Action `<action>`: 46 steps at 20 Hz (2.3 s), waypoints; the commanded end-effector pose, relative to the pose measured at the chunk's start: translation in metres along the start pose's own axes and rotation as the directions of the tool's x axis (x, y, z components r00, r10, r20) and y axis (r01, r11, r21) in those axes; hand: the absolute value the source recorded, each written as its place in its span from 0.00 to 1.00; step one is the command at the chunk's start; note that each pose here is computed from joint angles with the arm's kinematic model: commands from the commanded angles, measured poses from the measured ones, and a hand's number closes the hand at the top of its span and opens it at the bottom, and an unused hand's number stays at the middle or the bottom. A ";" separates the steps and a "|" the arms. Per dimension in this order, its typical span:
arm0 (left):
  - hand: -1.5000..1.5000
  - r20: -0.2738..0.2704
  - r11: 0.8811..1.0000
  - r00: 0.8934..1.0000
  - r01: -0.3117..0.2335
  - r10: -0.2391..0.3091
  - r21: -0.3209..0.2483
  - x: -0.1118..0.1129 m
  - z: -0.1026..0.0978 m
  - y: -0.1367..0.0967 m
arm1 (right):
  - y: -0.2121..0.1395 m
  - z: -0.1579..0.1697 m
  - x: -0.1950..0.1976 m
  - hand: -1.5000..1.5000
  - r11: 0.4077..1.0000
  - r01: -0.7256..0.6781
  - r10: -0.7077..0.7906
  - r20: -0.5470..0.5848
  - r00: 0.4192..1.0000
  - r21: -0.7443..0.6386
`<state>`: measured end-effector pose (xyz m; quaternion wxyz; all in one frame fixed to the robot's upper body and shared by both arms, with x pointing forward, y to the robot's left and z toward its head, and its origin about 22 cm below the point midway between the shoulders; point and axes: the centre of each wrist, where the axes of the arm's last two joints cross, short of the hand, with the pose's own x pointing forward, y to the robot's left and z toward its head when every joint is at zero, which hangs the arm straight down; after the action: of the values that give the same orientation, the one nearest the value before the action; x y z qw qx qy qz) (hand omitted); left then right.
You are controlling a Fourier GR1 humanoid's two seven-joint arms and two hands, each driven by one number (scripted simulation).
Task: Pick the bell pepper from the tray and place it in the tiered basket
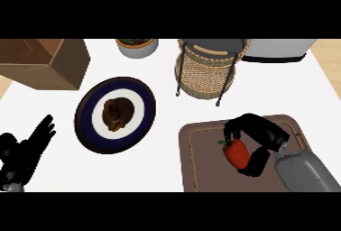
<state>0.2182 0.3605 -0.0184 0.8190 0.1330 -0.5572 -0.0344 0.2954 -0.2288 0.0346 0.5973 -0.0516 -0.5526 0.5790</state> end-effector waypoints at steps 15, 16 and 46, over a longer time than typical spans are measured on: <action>0.50 0.003 0.998 1.000 0.018 -0.017 -0.057 0.006 -0.008 -0.017 | -0.050 -0.062 0.214 1.00 0.541 -0.261 -0.125 -0.384 0.915 -0.799; 0.50 0.006 0.998 1.000 0.021 -0.020 -0.058 0.006 -0.006 -0.012 | -0.052 -0.064 0.224 1.00 0.508 -0.281 -0.150 -0.405 0.902 -0.814; 0.50 0.045 0.998 0.999 -0.002 0.004 -0.056 0.017 -0.017 -0.021 | -0.163 -0.145 0.231 1.00 0.197 -0.210 -0.327 -0.266 0.907 -0.958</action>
<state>0.2463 0.3396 -0.0139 0.8092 0.1071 -0.5746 -0.0599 0.4248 -0.0176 0.2388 0.5386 -0.5278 -0.6511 0.0861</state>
